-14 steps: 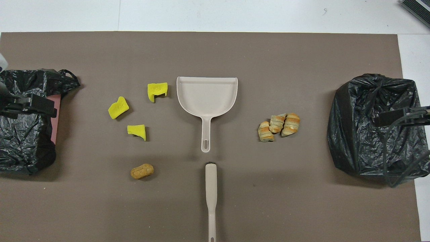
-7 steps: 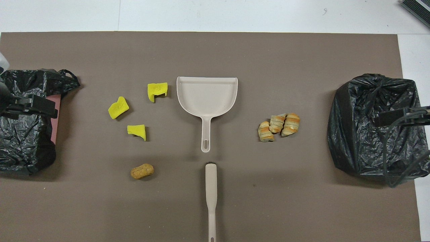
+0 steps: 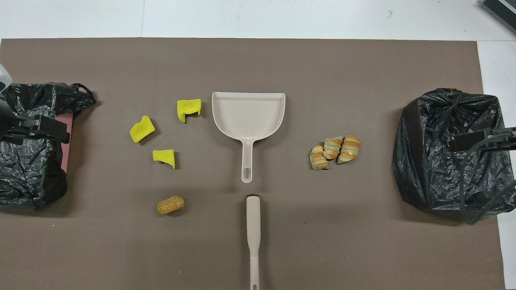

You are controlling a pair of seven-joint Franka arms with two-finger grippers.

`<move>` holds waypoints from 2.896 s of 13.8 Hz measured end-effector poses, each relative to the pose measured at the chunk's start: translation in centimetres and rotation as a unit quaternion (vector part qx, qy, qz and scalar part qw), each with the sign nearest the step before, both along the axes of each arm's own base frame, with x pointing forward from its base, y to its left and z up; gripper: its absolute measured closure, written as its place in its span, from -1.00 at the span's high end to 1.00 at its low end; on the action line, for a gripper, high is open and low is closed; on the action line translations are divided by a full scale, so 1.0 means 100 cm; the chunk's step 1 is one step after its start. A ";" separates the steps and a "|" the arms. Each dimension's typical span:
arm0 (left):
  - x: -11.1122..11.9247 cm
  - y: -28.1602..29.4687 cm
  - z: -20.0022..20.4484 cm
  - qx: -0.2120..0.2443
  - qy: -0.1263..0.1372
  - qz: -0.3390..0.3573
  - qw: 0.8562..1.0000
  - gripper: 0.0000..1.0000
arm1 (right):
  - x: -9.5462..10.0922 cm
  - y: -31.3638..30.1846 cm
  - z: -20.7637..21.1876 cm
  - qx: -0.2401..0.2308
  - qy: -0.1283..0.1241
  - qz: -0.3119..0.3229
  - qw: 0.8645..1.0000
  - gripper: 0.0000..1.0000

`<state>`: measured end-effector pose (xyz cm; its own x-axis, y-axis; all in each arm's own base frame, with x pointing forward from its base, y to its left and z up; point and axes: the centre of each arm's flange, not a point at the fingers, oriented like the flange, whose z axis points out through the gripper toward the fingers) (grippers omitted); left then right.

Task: Sweep and dump trash in bin
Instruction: 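Move the left gripper over the sponges toward the brush handle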

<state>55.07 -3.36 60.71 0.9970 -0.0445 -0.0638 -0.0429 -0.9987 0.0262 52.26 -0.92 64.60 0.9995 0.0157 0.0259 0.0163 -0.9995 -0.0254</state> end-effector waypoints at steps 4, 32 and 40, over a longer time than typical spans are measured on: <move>-0.008 -0.025 -0.018 -0.009 0.018 -0.022 1.000 1.00 | 0.000 0.000 0.000 0.000 0.000 0.000 1.000 1.00; -0.065 -0.165 -0.090 -0.009 0.026 -0.062 0.998 1.00 | 0.000 -0.013 -0.001 0.000 0.001 -0.011 1.000 1.00; -0.108 -0.233 -0.119 -0.008 0.038 -0.060 0.997 1.00 | 0.000 -0.013 -0.001 0.000 0.001 -0.011 1.000 1.00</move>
<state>44.28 -26.66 48.82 0.9769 -0.1638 -0.1370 -0.1585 -0.9862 0.0488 52.22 -2.18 64.50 0.9997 -0.0070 0.0239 -0.0064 -0.9996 -0.0263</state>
